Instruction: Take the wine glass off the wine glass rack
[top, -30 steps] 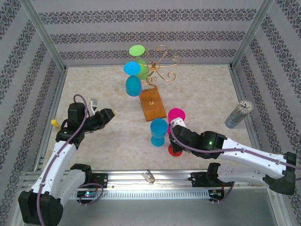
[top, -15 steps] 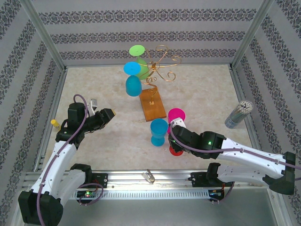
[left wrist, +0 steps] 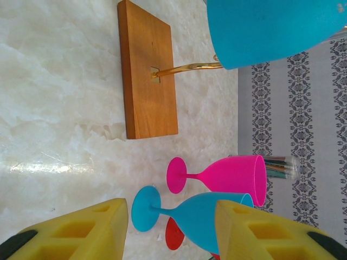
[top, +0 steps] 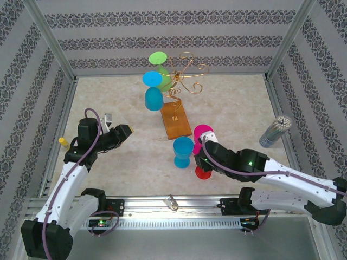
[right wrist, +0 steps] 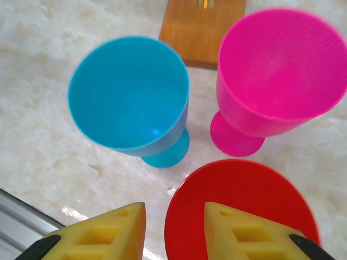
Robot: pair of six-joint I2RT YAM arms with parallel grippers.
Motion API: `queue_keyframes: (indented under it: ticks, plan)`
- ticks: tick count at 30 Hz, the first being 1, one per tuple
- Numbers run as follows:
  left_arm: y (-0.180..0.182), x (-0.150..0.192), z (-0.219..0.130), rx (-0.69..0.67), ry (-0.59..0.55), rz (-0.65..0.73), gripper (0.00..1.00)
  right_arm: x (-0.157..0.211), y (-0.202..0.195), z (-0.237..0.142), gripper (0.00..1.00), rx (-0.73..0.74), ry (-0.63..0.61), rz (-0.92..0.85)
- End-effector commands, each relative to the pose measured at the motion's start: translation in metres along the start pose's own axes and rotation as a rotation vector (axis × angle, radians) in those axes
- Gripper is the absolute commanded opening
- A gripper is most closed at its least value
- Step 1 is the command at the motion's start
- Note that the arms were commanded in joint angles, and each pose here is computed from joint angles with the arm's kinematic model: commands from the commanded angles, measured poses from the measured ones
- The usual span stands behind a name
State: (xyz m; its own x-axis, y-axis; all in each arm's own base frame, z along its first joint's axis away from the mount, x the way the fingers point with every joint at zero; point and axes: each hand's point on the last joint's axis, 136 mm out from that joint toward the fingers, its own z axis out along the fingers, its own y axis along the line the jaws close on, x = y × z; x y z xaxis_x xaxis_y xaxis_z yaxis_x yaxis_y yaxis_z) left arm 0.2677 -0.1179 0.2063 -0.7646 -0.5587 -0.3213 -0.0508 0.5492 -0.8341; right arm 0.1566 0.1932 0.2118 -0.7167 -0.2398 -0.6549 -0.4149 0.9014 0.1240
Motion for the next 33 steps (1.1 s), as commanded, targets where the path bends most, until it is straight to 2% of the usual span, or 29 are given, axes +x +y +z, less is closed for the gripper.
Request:
queue_keyframes:
  ticks: [1,6,10,16,20,25,33]
  plan:
    - [-0.02,-0.012,-0.01,0.027,-0.037,0.057,0.47,-0.022,-0.01,-0.023,0.34,0.018,-0.073,-0.011]
    - [-0.038,-0.022,-0.019,0.031,-0.053,0.084,0.46,-0.052,-0.004,-0.046,0.31,-0.05,-0.131,0.015]
    - [-0.058,-0.035,-0.028,0.037,-0.082,0.109,0.47,-0.083,0.006,-0.068,0.31,-0.106,-0.182,0.012]
    - [-0.093,-0.059,-0.036,0.06,-0.106,0.146,0.47,-0.145,0.029,-0.105,0.32,-0.207,-0.308,-0.032]
    - [-0.109,-0.076,-0.035,0.072,-0.121,0.16,0.47,-0.19,0.045,-0.114,0.32,-0.279,-0.344,-0.046]
    - [-0.121,-0.094,-0.029,0.04,-0.105,0.188,0.48,-0.238,0.059,-0.103,0.37,-0.367,-0.366,-0.04]
    - [-0.141,-0.126,-0.016,0.028,-0.104,0.245,0.49,-0.302,0.056,-0.059,0.44,-0.592,-0.32,0.114]
